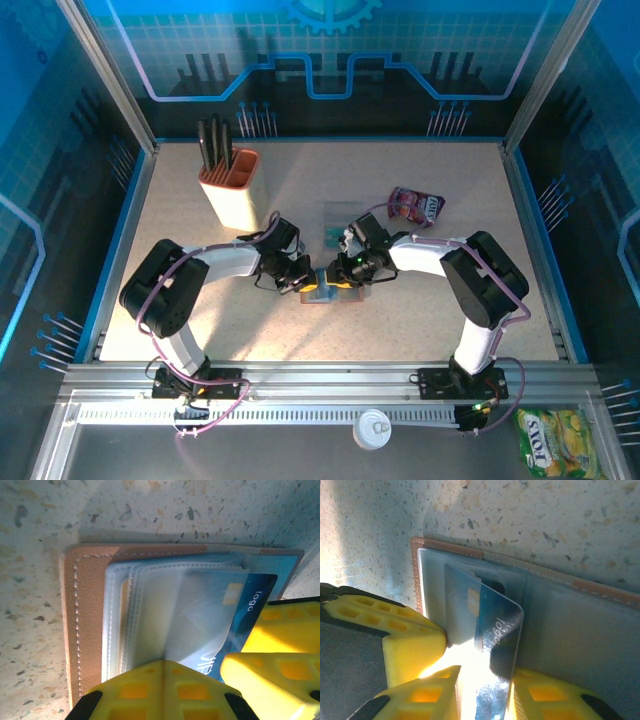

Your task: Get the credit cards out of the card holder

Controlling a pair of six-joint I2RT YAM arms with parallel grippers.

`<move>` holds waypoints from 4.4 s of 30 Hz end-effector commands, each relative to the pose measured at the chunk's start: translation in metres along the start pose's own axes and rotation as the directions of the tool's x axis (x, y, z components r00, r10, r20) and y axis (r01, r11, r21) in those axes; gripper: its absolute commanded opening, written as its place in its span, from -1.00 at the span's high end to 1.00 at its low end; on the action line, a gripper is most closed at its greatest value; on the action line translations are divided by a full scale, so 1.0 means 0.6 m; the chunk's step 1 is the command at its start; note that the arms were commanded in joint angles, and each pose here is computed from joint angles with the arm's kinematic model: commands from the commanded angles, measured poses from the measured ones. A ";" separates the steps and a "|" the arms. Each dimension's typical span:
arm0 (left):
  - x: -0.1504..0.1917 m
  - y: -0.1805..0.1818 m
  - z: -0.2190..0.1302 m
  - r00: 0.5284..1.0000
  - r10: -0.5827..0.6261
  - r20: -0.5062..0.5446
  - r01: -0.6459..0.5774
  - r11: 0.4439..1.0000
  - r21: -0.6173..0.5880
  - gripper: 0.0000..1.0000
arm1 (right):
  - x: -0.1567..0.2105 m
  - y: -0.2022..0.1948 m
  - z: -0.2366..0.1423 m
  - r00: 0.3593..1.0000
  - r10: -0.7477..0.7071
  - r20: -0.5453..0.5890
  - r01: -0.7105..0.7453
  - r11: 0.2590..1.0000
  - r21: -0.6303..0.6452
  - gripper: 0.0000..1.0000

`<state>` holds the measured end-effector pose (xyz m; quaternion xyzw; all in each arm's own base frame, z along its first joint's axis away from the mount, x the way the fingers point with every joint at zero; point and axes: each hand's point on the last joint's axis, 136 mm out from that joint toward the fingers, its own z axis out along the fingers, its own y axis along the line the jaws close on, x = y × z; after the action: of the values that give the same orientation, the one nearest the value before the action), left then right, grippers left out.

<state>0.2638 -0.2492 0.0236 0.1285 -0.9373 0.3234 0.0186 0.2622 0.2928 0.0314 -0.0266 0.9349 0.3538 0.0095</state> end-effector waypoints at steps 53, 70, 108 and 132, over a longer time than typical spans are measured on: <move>-0.009 -0.031 -0.050 0.996 0.075 0.043 -0.076 0.997 0.011 0.83 | -0.032 0.007 -0.134 0.952 -0.302 0.040 0.290 0.939 0.184 0.93; 0.004 -0.013 -0.080 0.993 0.072 0.095 -0.071 0.997 -0.009 0.82 | -0.057 0.004 -0.159 0.467 -0.800 -0.376 0.884 0.436 0.170 1.00; 0.019 0.016 -0.106 0.989 0.025 0.144 -0.019 0.999 -0.044 0.81 | -0.266 -0.005 -0.160 0.292 -0.863 -0.412 0.955 0.284 0.081 0.99; 0.026 0.031 -0.097 0.991 0.016 0.136 -0.009 0.999 -0.052 0.81 | -0.260 -0.020 -0.126 0.265 -0.863 -0.430 0.962 0.266 0.058 0.52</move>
<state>0.2448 -0.2075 0.0653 0.1367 -0.9437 0.2970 -0.0509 0.4169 0.2388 0.0882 -0.6235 0.7684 0.1271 0.0685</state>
